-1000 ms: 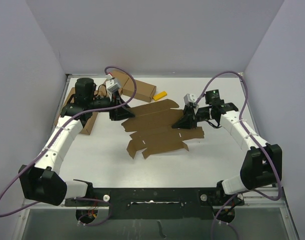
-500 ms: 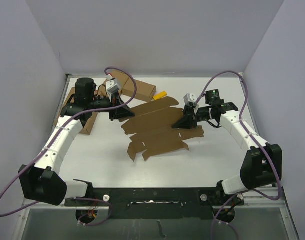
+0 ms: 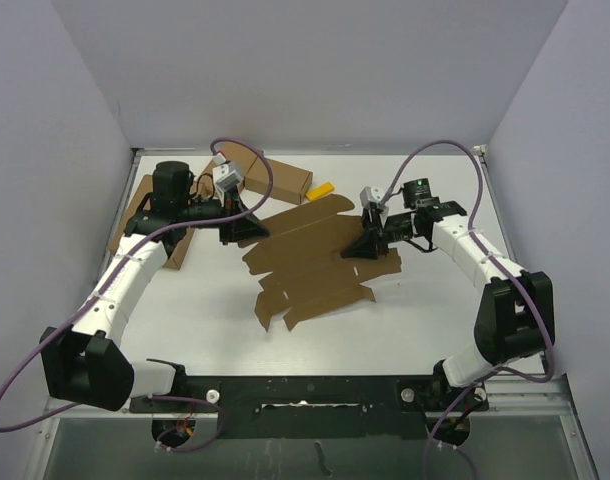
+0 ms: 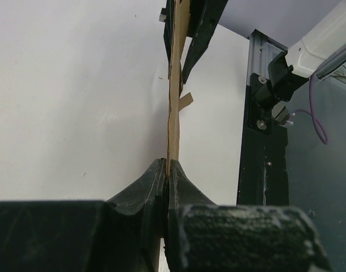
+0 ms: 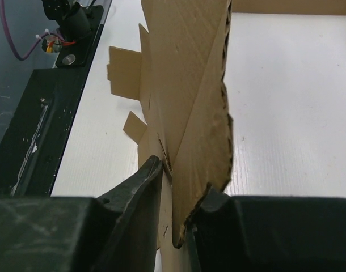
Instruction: Fold the paper box
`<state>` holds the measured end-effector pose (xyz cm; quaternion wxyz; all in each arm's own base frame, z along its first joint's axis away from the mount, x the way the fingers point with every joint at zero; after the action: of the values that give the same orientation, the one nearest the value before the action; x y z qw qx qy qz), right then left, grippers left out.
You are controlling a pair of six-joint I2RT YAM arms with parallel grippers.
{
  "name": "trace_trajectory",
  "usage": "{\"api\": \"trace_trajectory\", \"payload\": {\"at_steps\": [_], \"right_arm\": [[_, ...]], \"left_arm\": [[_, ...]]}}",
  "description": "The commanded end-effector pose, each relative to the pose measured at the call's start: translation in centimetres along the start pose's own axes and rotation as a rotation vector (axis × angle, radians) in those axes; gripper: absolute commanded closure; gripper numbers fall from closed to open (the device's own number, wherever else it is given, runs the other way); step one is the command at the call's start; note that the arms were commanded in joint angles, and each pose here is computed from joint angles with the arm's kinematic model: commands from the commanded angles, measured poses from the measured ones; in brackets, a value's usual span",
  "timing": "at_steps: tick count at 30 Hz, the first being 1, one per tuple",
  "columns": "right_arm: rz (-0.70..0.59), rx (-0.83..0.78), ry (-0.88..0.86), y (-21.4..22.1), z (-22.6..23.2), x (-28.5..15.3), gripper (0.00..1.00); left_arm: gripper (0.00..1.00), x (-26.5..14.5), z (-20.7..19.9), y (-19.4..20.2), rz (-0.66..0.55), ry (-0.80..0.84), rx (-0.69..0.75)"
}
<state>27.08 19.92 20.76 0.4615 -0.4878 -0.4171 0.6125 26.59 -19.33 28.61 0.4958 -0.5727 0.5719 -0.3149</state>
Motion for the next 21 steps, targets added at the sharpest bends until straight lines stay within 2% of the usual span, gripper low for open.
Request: {"api": "trace_trajectory", "payload": {"at_steps": [1,4,5,12,21], "right_arm": [[0.016,-0.028,0.033,-1.0,-1.0,-0.1,0.81],[0.027,-0.024,0.053,-0.9,-1.4,-0.3,0.69],[0.034,-0.023,0.068,-0.9,-1.6,-0.4,0.62],[0.038,-0.011,0.133,-0.8,-2.4,-1.9,0.45],[0.028,0.021,0.233,0.1,-3.4,-4.6,0.41]], "left_arm": [[1.0,-0.5,0.2,-1.6,-0.041,-0.024,0.072],[1.0,-0.6,0.6,-1.5,-0.041,-0.038,0.065],[1.0,-0.7,0.8,-1.4,-0.042,-0.049,0.063],[1.0,-1.4,1.6,-0.6,-0.054,-0.102,0.046],[1.0,-2.3,2.9,0.5,-0.06,-0.187,0.014]]}}
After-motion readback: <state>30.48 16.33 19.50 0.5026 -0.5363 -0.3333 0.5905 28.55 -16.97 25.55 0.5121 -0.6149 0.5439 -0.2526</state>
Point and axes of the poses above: each gripper's point midway between its finger pads, its own x axis out along the fingers, its own z axis along the line the jaws close on, y = z × x, the point moved 3 cm from there along -x, back along the fingers, and after that the axes turned 3 degrees about x, right-handed, at the moved point
